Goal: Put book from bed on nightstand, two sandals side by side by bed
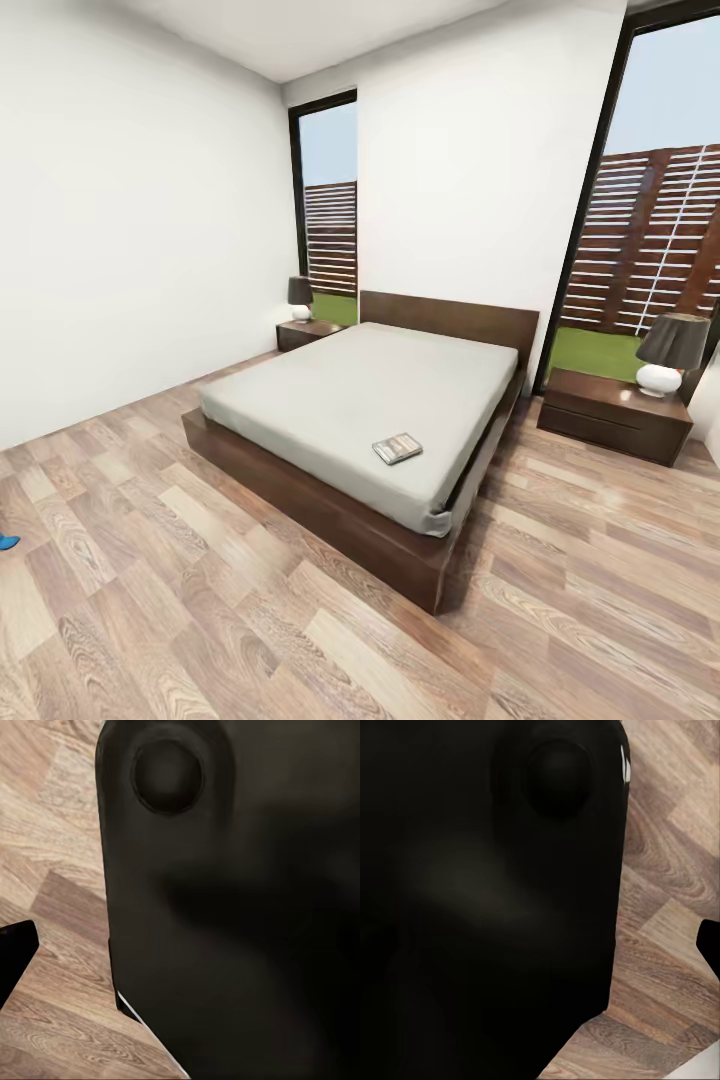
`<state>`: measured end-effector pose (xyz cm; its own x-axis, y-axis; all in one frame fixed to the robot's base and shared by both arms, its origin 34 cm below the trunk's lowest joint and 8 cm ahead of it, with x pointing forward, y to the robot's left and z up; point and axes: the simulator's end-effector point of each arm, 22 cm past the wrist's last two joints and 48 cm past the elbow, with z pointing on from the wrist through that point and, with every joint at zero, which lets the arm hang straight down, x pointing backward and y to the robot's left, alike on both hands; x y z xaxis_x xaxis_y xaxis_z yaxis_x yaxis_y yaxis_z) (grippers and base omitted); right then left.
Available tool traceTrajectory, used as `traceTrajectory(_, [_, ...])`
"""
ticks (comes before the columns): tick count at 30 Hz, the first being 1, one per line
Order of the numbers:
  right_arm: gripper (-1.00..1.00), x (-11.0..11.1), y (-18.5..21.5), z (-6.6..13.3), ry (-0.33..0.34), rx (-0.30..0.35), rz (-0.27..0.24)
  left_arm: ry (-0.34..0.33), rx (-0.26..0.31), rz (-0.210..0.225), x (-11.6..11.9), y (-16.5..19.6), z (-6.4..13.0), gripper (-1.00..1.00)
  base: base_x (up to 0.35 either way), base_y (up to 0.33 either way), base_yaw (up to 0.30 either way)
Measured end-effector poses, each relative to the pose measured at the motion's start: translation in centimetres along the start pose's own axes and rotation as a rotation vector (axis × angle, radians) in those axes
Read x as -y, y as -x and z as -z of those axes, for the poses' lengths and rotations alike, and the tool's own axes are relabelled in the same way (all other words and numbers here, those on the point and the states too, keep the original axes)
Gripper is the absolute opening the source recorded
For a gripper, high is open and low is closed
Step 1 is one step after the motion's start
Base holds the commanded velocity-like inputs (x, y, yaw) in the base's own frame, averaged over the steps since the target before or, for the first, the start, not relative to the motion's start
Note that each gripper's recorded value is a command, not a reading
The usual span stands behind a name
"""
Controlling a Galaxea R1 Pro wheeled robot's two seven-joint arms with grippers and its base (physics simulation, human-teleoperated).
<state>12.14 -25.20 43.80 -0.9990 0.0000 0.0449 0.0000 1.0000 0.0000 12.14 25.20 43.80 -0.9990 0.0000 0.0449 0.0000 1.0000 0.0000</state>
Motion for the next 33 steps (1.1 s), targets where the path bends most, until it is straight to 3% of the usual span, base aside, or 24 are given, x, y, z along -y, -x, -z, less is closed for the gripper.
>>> traceTrajectory(6, [1.00, 0.2, 0.2, 0.0, -0.002, 0.000, 0.001, -0.011, -0.016, 0.003, 0.6, -0.3, 0.0, 1.00, 0.000, 0.000, 0.000])
traceTrajectory(16, [1.00, 0.5, 0.5, 0.0, -0.005, 0.008, -0.003, -0.009, 0.034, 0.008, 0.3, 2.2, 0.1, 1.00, 0.000, 0.000, 0.000])
traceTrajectory(23, [1.00, 1.5, 3.1, 0.1, -0.023, 0.083, -0.019, 0.000, 0.092, 0.022, -0.5, 4.6, 0.2, 1.00, 0.000, 0.000, 0.000])
traceTrajectory(33, [1.00, 6.2, 7.5, 0.9, -0.084, 0.205, -0.117, -0.003, 0.189, 0.101, -0.6, 8.2, 0.7, 1.00, 0.000, 0.000, 0.000])
